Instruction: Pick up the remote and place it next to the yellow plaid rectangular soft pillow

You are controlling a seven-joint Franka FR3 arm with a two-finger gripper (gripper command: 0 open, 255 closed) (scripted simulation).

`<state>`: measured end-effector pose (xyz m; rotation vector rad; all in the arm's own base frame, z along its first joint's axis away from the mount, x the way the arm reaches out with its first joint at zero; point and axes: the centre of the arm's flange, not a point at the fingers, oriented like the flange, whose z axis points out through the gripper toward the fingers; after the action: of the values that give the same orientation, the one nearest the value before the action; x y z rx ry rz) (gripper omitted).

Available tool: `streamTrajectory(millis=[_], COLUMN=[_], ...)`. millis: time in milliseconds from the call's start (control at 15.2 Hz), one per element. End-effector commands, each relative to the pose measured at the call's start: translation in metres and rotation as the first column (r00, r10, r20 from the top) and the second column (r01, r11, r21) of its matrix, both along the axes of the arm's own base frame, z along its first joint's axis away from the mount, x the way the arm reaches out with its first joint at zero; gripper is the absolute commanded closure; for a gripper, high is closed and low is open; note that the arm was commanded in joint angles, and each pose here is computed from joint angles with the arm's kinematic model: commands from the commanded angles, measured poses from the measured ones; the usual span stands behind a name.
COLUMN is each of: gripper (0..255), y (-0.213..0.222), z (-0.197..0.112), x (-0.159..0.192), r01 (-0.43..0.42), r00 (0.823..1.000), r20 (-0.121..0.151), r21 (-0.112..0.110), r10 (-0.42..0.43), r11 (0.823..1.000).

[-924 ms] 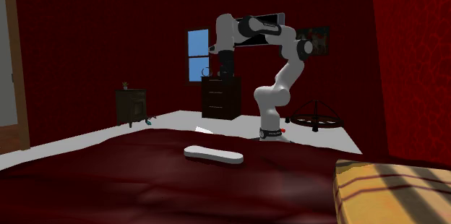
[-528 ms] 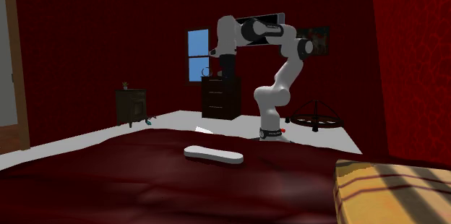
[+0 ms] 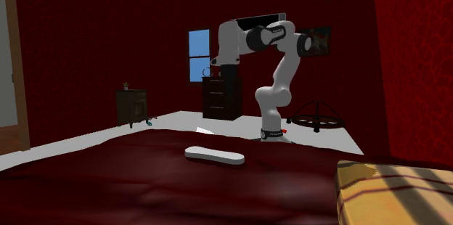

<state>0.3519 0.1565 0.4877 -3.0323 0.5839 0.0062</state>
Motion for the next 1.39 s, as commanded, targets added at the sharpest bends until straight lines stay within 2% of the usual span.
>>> streamTrajectory(millis=[0,462,924,1320], gripper=[0,0,0,0], y=[0.02,0.086,0.141,0.143], z=[-0.013,-0.062,-0.113,-0.141], x=[0.015,0.066,0.125,0.127], r01=[0.049,0.206,0.357,0.361], r00=[0.999,0.979,0.934,0.932], r20=[-0.002,-0.006,-0.005,-0.005], r21=[-0.007,-0.039,-0.071,-0.072], r10=[-0.049,-0.206,-0.358,-0.362], r11=[0.999,0.978,0.932,0.93])
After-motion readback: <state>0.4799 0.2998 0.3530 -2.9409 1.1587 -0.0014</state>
